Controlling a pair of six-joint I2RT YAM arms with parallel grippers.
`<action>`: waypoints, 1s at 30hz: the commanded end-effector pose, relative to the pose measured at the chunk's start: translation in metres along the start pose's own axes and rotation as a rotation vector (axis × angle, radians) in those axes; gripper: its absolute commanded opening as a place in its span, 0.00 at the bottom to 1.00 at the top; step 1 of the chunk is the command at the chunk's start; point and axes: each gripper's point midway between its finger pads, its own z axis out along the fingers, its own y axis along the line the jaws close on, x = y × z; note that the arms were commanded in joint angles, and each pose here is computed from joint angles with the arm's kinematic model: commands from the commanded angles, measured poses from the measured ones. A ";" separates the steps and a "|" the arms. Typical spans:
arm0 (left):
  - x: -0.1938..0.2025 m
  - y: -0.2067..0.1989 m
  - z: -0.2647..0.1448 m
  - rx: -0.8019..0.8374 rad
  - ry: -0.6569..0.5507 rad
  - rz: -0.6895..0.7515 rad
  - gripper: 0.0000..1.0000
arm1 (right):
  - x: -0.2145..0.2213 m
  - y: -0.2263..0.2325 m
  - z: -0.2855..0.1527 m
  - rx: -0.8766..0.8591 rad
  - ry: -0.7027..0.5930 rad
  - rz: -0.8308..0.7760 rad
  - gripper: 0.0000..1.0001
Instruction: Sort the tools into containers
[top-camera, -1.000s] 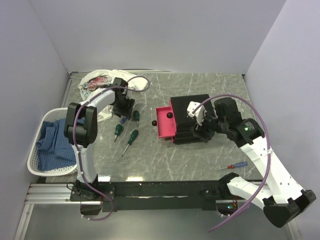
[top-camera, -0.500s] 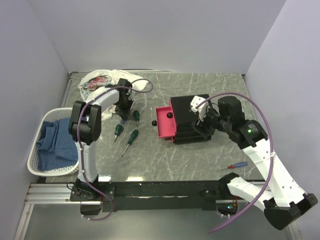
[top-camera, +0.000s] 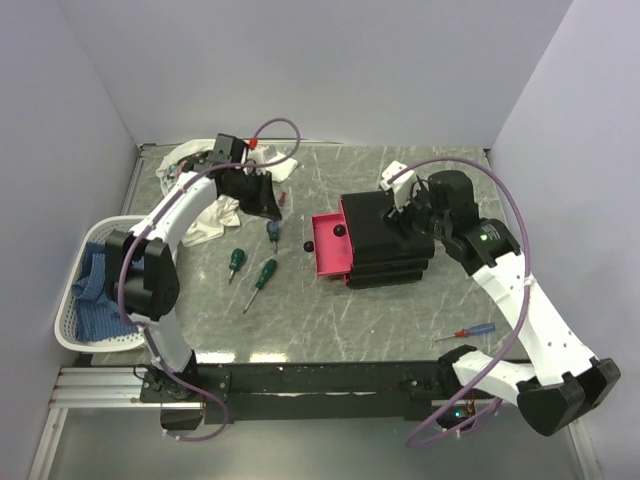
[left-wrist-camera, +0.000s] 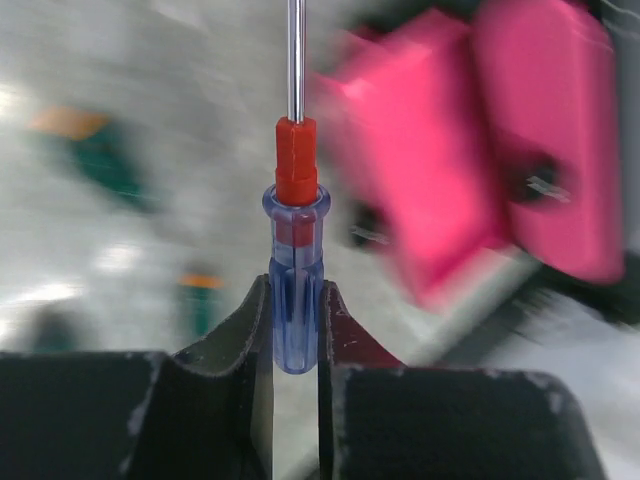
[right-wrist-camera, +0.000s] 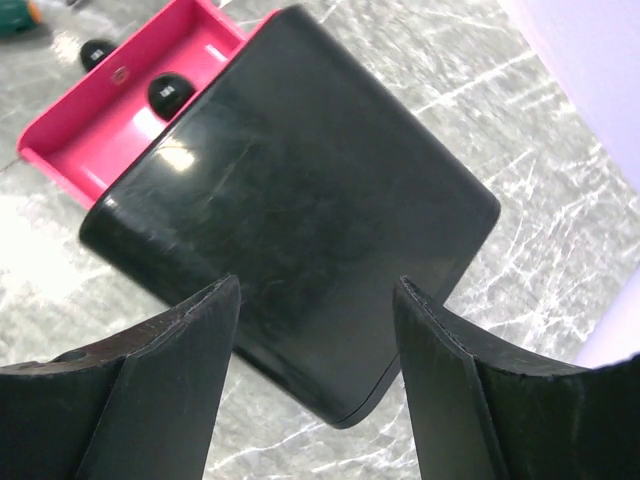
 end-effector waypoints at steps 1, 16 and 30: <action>0.025 -0.081 -0.004 0.369 0.097 -0.172 0.01 | -0.026 -0.030 -0.005 0.102 -0.062 0.062 0.70; 0.059 -0.138 0.009 0.502 0.233 -0.251 0.01 | -0.014 -0.058 0.005 0.183 0.003 0.113 0.70; 0.062 -0.129 0.028 0.476 0.263 -0.332 0.01 | -0.009 -0.052 -0.007 0.187 -0.020 0.120 0.70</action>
